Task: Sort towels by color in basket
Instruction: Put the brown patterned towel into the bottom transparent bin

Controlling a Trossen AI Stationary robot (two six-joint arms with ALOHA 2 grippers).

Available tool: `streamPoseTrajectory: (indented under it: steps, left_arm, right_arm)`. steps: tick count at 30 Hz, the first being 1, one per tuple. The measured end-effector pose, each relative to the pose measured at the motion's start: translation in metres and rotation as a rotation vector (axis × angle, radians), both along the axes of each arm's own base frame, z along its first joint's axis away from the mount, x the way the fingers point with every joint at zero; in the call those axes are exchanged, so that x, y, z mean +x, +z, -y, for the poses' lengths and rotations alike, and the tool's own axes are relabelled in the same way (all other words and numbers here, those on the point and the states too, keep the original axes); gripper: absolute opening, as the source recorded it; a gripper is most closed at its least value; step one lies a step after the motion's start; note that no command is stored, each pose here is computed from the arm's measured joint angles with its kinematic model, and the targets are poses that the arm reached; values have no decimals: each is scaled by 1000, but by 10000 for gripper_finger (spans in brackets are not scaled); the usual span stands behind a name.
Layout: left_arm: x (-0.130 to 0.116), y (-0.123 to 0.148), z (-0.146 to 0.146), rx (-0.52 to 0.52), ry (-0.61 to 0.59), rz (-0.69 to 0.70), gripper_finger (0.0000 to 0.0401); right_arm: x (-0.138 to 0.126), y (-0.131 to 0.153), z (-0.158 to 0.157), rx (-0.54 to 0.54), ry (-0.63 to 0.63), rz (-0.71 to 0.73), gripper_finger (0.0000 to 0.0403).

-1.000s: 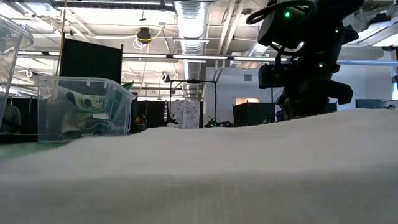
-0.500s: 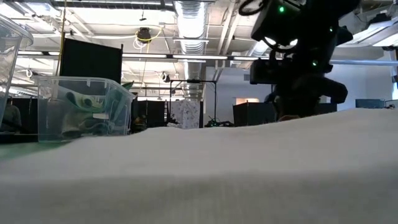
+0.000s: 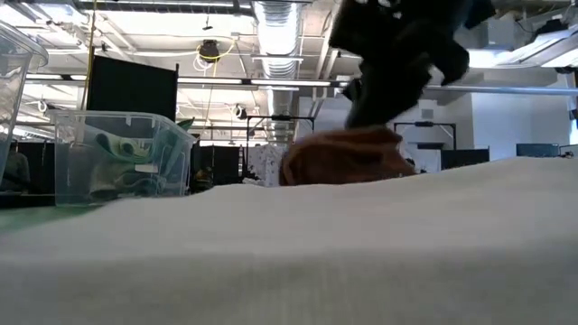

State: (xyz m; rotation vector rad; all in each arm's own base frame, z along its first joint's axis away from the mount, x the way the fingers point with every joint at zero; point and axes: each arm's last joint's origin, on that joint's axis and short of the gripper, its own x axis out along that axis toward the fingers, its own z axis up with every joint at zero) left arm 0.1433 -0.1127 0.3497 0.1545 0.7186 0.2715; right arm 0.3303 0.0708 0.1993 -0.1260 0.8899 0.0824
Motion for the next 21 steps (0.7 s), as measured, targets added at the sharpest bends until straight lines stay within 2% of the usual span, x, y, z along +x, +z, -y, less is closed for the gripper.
streamPoseTrajectory:
  steps: [10, 21]
  left_arm:
    - [0, 0, 0, -7, -1, -4, 226]
    - [0, 0, 0, -8, -1, -4, 226]
  right_arm:
    - [17, 34, -9, -42, 78, 167, 38]
    - [39, 79, -15, -88, 173, 546, 38]
